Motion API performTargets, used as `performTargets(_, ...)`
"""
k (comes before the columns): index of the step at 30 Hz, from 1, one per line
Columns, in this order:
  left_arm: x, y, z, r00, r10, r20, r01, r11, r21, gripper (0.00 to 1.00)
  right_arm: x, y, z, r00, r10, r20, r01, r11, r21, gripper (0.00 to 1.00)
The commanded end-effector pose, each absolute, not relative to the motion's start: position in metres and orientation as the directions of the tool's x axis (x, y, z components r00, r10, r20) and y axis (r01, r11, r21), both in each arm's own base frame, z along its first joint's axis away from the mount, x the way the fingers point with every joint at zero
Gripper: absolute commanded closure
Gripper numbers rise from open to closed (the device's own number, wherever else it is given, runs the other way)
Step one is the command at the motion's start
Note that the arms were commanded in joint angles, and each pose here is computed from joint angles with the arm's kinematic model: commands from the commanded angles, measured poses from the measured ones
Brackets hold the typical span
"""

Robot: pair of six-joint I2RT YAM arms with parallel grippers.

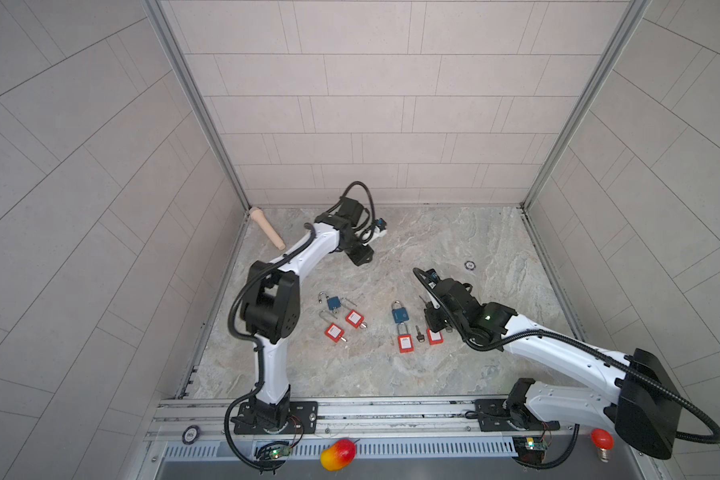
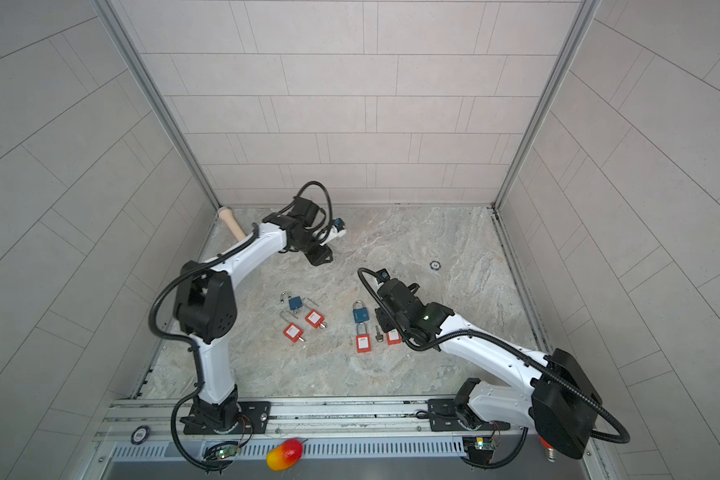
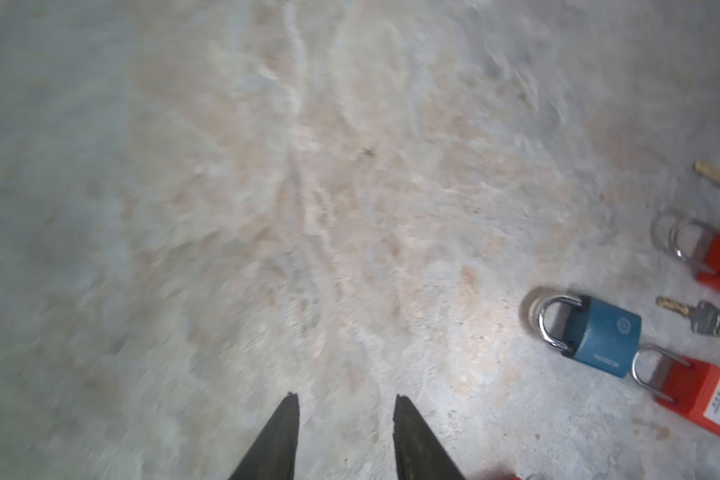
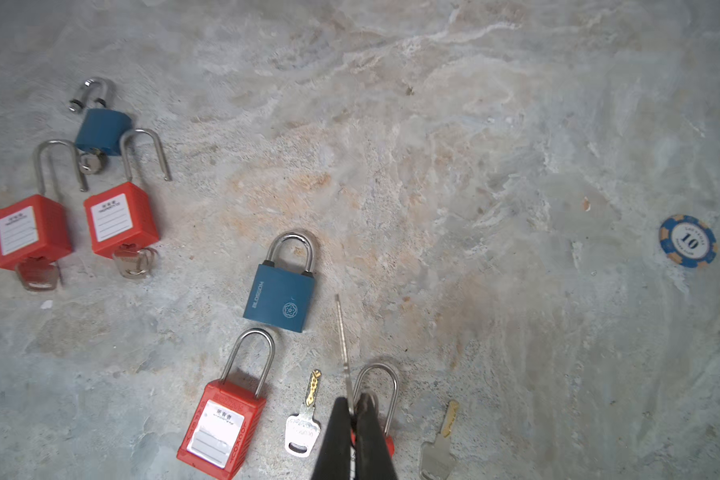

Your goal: Lock with the key

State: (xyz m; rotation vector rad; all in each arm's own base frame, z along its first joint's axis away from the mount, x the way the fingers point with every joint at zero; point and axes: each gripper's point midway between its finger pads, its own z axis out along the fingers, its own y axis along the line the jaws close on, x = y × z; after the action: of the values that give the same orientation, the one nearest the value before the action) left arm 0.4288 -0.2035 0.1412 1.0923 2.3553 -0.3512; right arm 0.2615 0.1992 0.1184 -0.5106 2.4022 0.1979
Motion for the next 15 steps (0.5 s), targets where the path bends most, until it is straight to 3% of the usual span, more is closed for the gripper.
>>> performTargets(1, 0.437, -0.197, 0.189, -0.550, 0.357, -0.755, 0.664, 0.736, -0.136, 0.57, 0.259, 0.193, 0.094, -0.781, -0.361, -0.509, -0.387, 0.920, -0.059, 1.00)
performTargets(5, 0.414, -0.173, 0.208, -0.502, 0.233, -0.833, 0.613, 0.775, -0.153, 0.53, 0.266, 0.206, 0.073, -0.823, -0.426, -0.375, -0.424, 0.901, -0.091, 1.00)
performTargets(15, 0.349, -0.152, 0.202, -0.503, 0.251, -0.827, 0.601, 0.789, -0.126, 0.53, 0.284, 0.222, 0.042, -0.868, -0.447, -0.215, -0.429, 0.894, -0.128, 1.00)
